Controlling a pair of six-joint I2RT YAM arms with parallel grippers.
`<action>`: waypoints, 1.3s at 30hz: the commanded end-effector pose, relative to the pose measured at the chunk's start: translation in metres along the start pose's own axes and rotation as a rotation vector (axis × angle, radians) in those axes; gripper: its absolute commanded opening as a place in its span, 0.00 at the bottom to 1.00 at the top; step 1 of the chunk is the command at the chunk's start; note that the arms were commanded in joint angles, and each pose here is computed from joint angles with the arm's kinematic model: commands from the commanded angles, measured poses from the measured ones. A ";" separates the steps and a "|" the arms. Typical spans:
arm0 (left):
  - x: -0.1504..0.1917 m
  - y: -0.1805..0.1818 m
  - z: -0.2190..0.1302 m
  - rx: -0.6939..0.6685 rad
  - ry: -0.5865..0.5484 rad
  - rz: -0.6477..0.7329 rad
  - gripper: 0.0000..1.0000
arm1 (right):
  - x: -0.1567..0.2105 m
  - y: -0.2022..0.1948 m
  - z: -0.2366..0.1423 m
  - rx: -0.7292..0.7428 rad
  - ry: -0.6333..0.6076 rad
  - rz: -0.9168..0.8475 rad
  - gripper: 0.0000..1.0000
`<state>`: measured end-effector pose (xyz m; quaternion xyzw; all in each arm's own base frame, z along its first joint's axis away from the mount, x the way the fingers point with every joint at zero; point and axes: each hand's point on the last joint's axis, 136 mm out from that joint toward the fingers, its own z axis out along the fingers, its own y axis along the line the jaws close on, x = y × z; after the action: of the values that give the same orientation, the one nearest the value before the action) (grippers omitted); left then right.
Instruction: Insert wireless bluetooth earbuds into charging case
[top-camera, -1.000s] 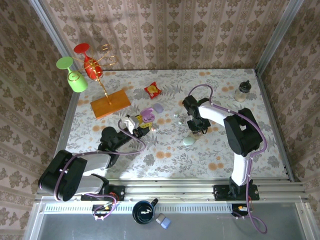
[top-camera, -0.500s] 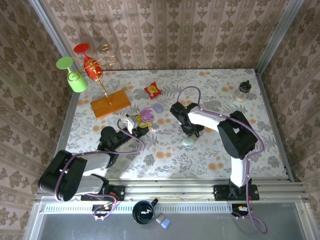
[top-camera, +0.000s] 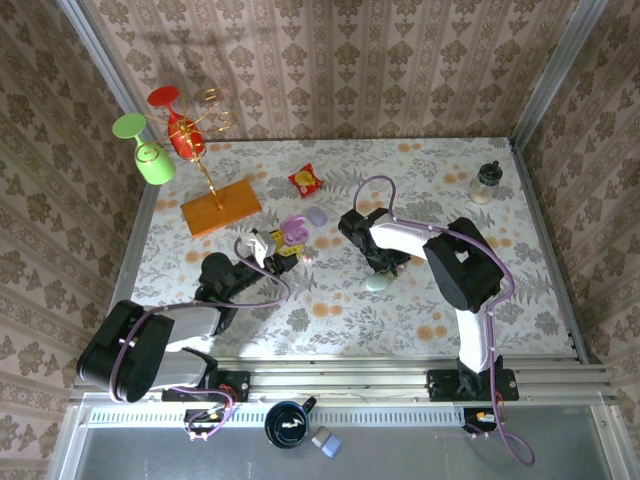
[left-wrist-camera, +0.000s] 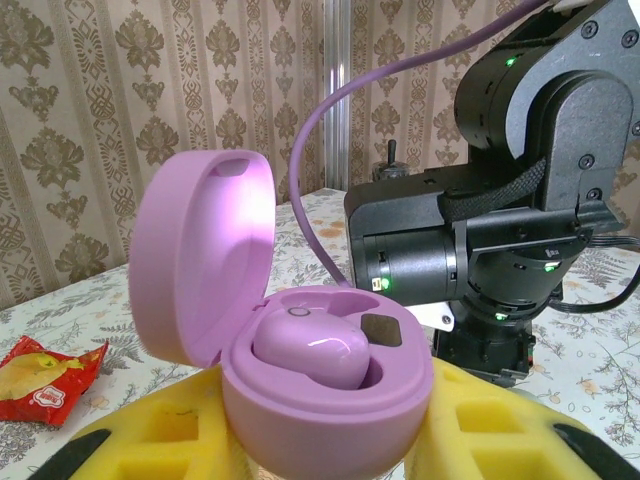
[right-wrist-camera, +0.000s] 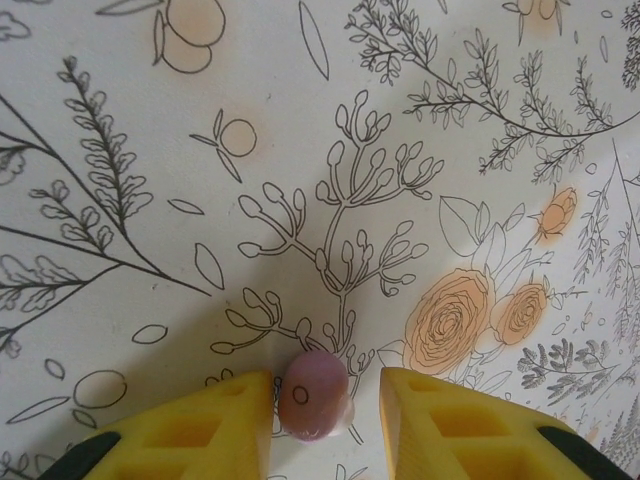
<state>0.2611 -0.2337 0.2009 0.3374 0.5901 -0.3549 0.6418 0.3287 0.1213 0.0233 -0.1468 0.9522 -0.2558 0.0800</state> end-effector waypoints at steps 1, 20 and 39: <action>-0.012 0.000 0.001 0.015 -0.038 0.011 0.31 | -0.002 -0.003 0.002 0.031 0.011 0.008 0.35; -0.009 -0.001 0.005 0.031 -0.028 0.009 0.31 | -0.003 -0.009 -0.009 0.013 -0.022 0.019 0.20; -0.011 -0.022 0.025 0.130 -0.029 0.028 0.31 | -0.024 0.008 -0.147 -0.709 -0.430 0.054 0.22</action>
<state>0.2568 -0.2587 0.1967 0.3654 0.5822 -0.3829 0.6172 0.3257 0.1759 0.1244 -0.1477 0.9656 0.0338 0.2115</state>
